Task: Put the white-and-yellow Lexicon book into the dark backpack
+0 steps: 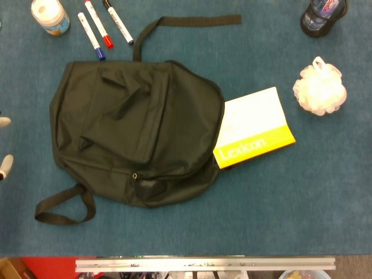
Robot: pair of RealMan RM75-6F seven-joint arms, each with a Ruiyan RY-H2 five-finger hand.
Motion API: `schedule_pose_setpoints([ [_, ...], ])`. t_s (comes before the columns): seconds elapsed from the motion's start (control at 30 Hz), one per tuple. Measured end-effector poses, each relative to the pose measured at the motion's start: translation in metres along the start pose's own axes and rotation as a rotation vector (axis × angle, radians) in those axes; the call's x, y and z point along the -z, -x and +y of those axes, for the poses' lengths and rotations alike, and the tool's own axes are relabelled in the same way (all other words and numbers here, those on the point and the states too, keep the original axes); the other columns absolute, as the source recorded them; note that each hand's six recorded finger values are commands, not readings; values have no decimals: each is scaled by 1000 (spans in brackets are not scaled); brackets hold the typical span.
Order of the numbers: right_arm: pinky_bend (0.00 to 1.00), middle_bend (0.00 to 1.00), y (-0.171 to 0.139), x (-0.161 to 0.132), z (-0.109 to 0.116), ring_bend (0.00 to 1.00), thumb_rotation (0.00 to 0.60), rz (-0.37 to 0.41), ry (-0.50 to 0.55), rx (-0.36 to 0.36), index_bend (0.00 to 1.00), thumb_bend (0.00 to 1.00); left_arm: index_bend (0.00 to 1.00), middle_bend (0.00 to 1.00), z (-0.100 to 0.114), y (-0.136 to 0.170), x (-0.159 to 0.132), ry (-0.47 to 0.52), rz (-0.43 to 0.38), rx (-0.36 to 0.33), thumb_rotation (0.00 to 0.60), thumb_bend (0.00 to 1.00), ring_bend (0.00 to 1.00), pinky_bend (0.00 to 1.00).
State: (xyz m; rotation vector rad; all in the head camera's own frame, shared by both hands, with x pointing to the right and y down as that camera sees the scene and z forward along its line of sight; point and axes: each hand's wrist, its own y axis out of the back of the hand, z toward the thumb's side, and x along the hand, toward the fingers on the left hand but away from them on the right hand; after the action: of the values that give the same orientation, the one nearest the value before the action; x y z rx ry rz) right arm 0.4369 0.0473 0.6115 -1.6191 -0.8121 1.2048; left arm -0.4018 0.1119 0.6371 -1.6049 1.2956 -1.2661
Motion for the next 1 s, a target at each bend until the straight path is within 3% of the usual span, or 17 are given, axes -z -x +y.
schedule_pose_setpoints([
  [0.43, 351, 381, 44, -80, -40, 234, 600, 162, -33, -102, 384, 16, 258, 211, 0, 12, 7, 21, 17, 2, 600, 261, 170, 198],
  [0.73, 325, 354, 62, -121, -67, 203, 600, 188, -31, -129, 351, 0, 258, 211, -1, 17, 9, 28, 10, 5, 600, 262, 170, 197],
  [1.0, 264, 317, 74, -139, -88, 168, 600, 173, -64, -142, 308, 0, 258, 211, -3, 20, 10, 27, 6, 22, 600, 261, 170, 197],
])
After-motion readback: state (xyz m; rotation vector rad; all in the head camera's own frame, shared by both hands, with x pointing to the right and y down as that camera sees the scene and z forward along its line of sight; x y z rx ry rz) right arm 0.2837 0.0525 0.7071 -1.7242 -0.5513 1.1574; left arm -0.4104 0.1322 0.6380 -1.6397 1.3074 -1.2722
